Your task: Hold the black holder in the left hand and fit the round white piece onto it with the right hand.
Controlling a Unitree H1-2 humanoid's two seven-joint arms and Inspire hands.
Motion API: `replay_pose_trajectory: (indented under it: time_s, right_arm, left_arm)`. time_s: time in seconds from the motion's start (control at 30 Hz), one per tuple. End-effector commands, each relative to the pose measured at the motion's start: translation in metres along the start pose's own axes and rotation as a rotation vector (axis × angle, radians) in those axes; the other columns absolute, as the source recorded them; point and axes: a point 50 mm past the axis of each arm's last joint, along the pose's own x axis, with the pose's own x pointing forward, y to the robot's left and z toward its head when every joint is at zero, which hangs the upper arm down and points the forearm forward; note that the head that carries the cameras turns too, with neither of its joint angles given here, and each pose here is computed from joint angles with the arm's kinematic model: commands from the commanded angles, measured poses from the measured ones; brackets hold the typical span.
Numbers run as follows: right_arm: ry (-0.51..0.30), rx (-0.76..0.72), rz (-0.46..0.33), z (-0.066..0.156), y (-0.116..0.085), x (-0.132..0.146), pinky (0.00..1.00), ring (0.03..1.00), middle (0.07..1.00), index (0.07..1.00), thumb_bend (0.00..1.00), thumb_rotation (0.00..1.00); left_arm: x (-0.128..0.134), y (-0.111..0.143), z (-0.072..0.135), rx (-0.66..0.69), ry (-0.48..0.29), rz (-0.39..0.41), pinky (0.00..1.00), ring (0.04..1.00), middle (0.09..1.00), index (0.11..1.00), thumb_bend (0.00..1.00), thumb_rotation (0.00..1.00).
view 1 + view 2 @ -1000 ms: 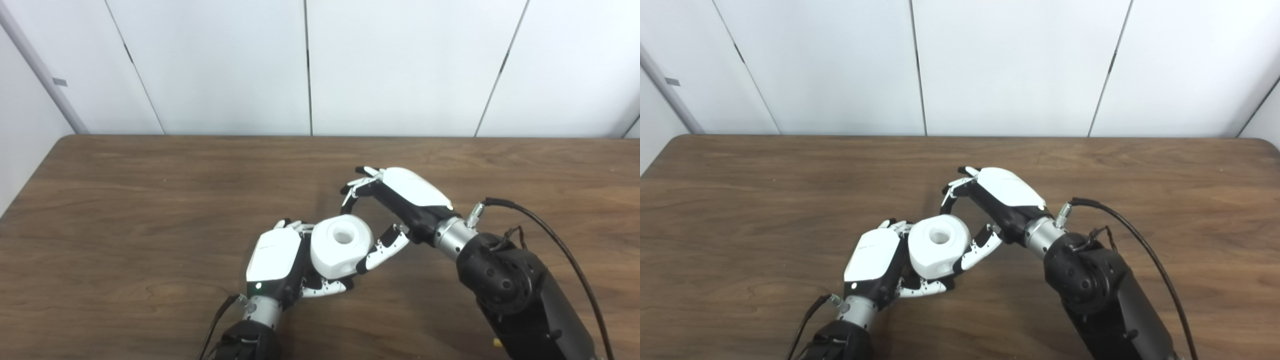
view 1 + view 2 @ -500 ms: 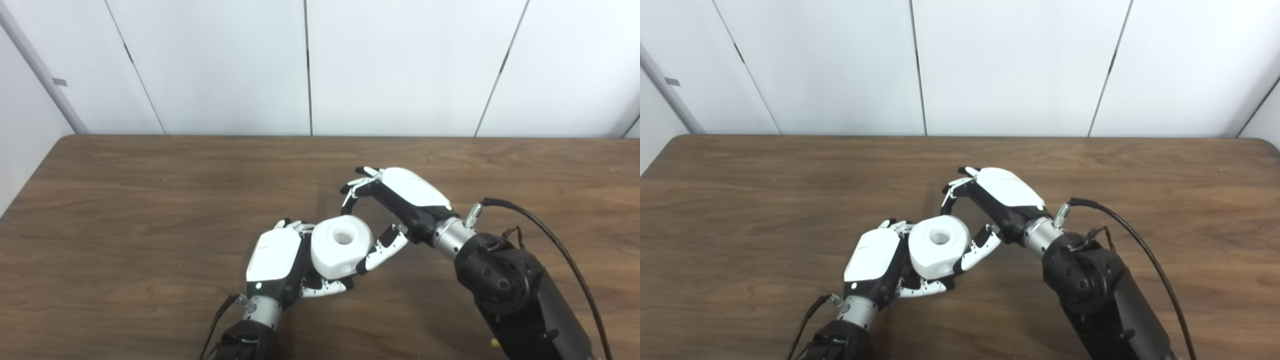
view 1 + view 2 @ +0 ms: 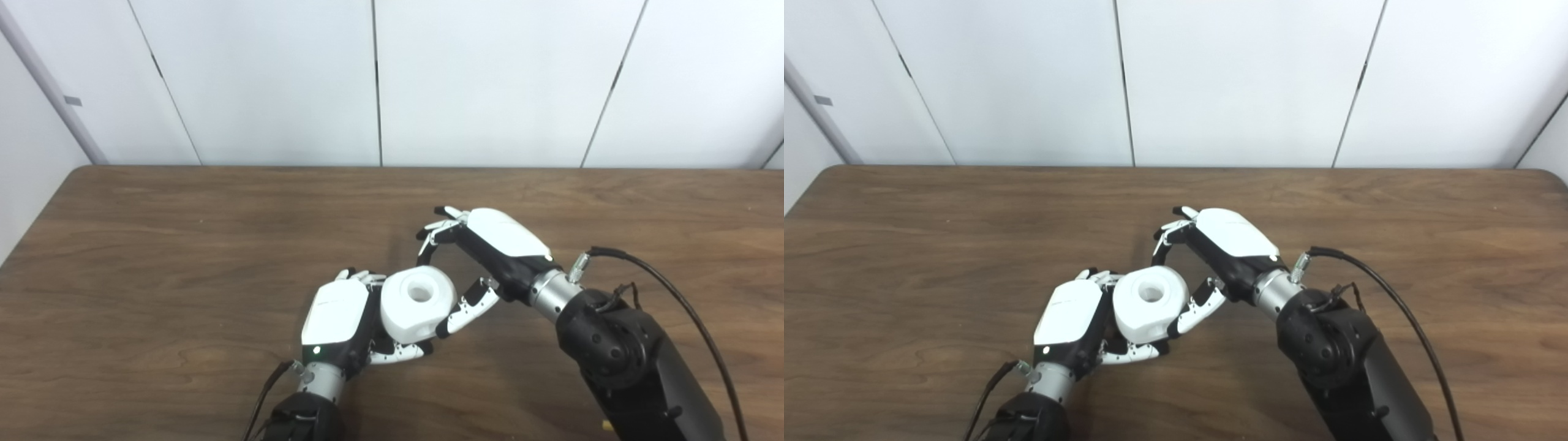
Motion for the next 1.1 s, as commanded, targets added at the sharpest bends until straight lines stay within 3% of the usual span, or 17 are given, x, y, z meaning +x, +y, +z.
replay_pose_trajectory:
  time_s: [0.0, 0.17, 0.2, 0.23, 0.33, 0.57, 0.83, 1.07]
  right_arm:
    - [-0.044, -0.035, -0.036, 0.0067, -0.0074, 0.0028, 0.97, 0.972, 0.815, 0.487, 0.53, 0.15]
    - [-0.044, -0.051, -0.030, 0.0067, -0.0075, 0.0027, 0.96, 0.973, 0.817, 0.491, 0.52, 0.15]
    - [-0.043, -0.054, -0.028, 0.0065, -0.0076, 0.0030, 0.96, 0.976, 0.822, 0.553, 0.77, 0.24]
    - [-0.042, -0.055, -0.027, 0.0064, -0.0076, 0.0033, 0.96, 0.976, 0.824, 0.577, 0.86, 0.28]
    - [-0.034, -0.046, -0.017, 0.0047, -0.0074, 0.0028, 0.98, 0.986, 0.842, 0.628, 0.98, 0.33]
    - [0.012, -0.060, 0.042, 0.0038, -0.0078, 0.0004, 1.00, 1.000, 0.990, 0.781, 1.00, 0.38]
    - [0.039, -0.083, 0.075, 0.0034, -0.0116, 0.0008, 1.00, 1.000, 1.000, 0.909, 1.00, 0.41]
    - [0.063, -0.067, 0.089, 0.0022, -0.0147, -0.0018, 1.00, 1.000, 1.000, 0.948, 1.00, 0.41]
  left_arm:
    - [-0.0025, -0.0144, 0.0008, 0.001, 0.009, -0.082, 0.94, 0.861, 0.777, 0.486, 0.52, 0.05]
    - [-0.0027, -0.0137, 0.0013, 0.002, 0.011, -0.082, 0.95, 0.860, 0.777, 0.486, 0.52, 0.05]
    - [-0.0027, -0.0137, 0.0014, 0.002, 0.011, -0.083, 0.95, 0.861, 0.779, 0.486, 0.52, 0.05]
    - [-0.0027, -0.0138, 0.0014, 0.003, 0.012, -0.083, 0.95, 0.861, 0.780, 0.486, 0.52, 0.05]
    - [-0.0020, -0.0138, 0.0016, 0.007, 0.011, -0.084, 0.94, 0.860, 0.780, 0.486, 0.52, 0.05]
    - [-0.0016, -0.0143, 0.0005, 0.010, 0.012, -0.086, 0.94, 0.860, 0.778, 0.486, 0.52, 0.05]
    - [-0.0009, -0.0144, -0.0004, 0.010, 0.013, -0.087, 0.95, 0.862, 0.778, 0.486, 0.52, 0.05]
    - [-0.0012, -0.0136, -0.0024, 0.011, 0.011, -0.087, 0.95, 0.863, 0.777, 0.486, 0.52, 0.05]
